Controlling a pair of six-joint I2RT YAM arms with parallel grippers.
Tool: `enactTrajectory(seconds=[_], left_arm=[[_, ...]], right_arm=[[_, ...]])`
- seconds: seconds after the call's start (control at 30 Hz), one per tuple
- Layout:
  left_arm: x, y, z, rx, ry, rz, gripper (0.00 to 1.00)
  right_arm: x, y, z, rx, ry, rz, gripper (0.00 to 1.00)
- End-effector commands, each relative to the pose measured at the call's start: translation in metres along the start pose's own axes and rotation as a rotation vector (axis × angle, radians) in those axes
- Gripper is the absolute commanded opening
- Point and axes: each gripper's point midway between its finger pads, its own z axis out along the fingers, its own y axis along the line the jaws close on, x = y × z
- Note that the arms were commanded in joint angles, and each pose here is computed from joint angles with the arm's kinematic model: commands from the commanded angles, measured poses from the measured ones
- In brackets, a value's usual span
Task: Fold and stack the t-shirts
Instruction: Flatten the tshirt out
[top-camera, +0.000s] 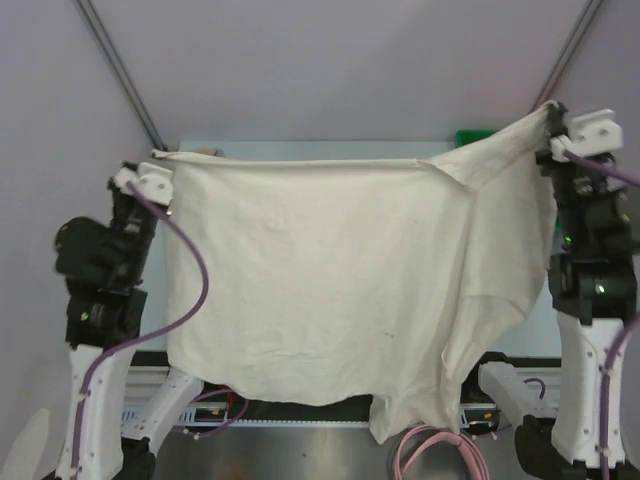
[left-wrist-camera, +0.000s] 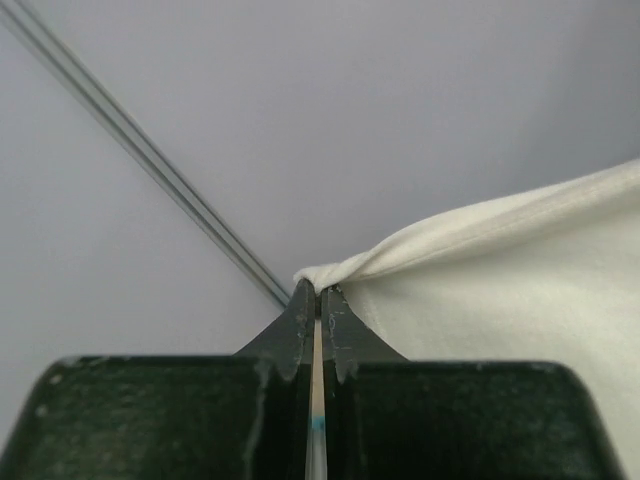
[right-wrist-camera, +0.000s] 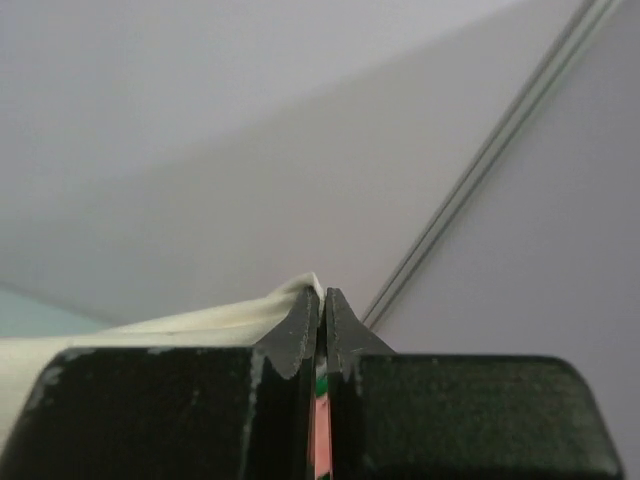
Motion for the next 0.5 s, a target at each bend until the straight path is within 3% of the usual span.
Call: enactTrajectory(seconds=[0.0,0.07,0.13,0.17,0.33,0.43,0.47], left_arm=[[0.08,-0.032,0.035,0.03,0.166,0.039,0.0],[0.13,-0.06,0.048,0.083,0.26,0.054,0.01],[0.154,-0.07,0.061,0.084,0.278,0.07,0.01],[0.188,-0.087,0.067,0.121,0.342,0.08,0.0],[0.263,-0.108,0.107,0.147,0.446,0.1,0.0],[0.3,-0.118,0.133,0.163,0.499,0.116,0.0],[0.311,-0.121,0.146,0.168,0.514,0.117,0.0]], right_arm=[[0.084,0.027,0.043,-0.023,0.149,0.001,0.0],[0.135,0.048,0.055,-0.052,0.228,0.01,0.0],[0.191,0.076,0.065,-0.085,0.27,0.005,0.0],[0.208,0.085,0.068,-0.094,0.285,0.0,0.0],[0.327,0.139,0.094,-0.15,0.449,-0.002,0.0],[0.37,0.157,0.114,-0.159,0.509,-0.001,0.0],[0.363,0.153,0.13,-0.143,0.484,-0.004,0.0]])
